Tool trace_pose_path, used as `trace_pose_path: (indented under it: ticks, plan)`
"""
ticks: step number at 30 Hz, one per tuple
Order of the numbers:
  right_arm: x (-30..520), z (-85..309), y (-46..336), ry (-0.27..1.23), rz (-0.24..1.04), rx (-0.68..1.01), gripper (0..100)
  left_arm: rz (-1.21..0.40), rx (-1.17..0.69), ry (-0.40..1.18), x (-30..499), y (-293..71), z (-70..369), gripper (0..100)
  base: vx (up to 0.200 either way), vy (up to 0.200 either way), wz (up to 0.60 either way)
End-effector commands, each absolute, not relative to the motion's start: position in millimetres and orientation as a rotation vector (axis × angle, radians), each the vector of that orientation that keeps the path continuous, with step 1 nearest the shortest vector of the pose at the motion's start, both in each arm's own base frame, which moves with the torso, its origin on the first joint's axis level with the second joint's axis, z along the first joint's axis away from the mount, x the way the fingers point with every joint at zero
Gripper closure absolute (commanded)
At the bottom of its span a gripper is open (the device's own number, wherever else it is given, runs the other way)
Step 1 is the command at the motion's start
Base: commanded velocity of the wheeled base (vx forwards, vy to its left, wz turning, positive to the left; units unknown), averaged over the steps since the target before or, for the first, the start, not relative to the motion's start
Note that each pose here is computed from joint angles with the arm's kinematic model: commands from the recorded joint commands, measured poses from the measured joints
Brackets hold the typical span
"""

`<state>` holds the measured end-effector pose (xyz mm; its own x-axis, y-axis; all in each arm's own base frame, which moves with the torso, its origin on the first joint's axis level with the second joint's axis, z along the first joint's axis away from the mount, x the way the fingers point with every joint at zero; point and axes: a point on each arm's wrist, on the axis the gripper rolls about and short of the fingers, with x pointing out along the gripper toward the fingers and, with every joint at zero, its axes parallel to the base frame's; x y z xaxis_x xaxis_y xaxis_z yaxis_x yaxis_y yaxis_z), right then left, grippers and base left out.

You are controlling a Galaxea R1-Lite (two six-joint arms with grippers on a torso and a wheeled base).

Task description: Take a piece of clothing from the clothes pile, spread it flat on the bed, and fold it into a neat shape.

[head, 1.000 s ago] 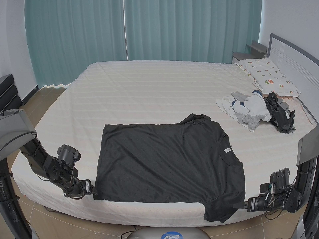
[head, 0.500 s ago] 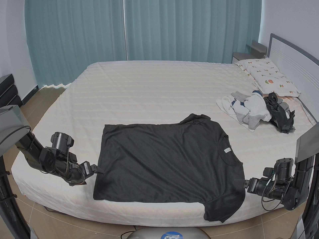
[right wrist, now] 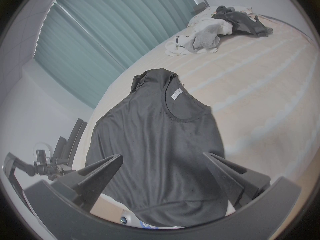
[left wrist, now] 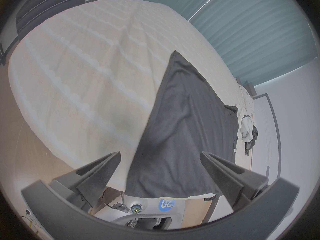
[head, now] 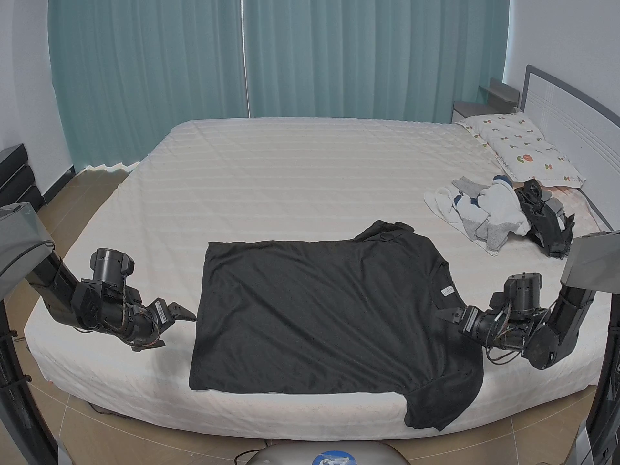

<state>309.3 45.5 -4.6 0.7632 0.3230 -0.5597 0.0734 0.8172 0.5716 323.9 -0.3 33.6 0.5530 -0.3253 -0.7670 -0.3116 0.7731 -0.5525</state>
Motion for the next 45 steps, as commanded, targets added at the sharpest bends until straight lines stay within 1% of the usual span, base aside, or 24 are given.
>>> trace_pose_path:
  ticks: [1,8,12,19,23,26,29,31,37,45]
  plan:
    - [334.2,4.7,65.5,0.659,0.158,0.663,0,-0.001,-0.728,1.005,327.0,3.9,30.7,0,0.000,0.000,0.00]
    - [341.5,1.4,67.9,0.652,0.160,0.671,0,-0.002,-0.730,0.989,328.2,3.5,29.3,0,0.000,0.000,0.00]
    - [351.6,8.2,69.8,0.619,0.165,0.698,0,-0.005,-0.730,0.997,326.9,0.9,28.3,0,0.150,0.000,0.00]
    - [374.2,12.0,77.5,0.630,0.161,0.729,0,0.037,-0.835,0.963,334.6,-1.4,37.1,0,0.000,0.000,0.00]
    - [389.1,14.6,84.8,0.623,0.169,0.746,0,0.023,-0.827,0.977,331.7,-2.1,35.4,0,0.000,0.000,0.00]
    - [398.9,12.6,93.9,0.636,0.176,0.765,0,0.019,-0.824,0.990,331.9,-7.2,32.9,0,0.200,0.000,0.00]
    - [406.1,11.4,97.2,0.628,0.169,0.777,0,0.020,-0.825,0.992,332.0,-8.2,32.3,0,0.000,0.000,0.00]
    - [418.8,6.2,105.0,0.620,0.156,0.778,0,0.018,-0.825,0.993,331.8,-9.2,32.8,0,0.000,0.000,0.00]
    - [438.9,3.7,110.2,0.609,0.110,0.771,0,0.019,-0.824,0.996,331.4,-9.6,32.0,0,0.000,0.000,0.00]
    - [466.2,-1.2,115.6,0.543,0.110,0.777,0,0.017,-0.824,1.001,331.1,-10.7,31.2,0,0.000,0.000,0.00]
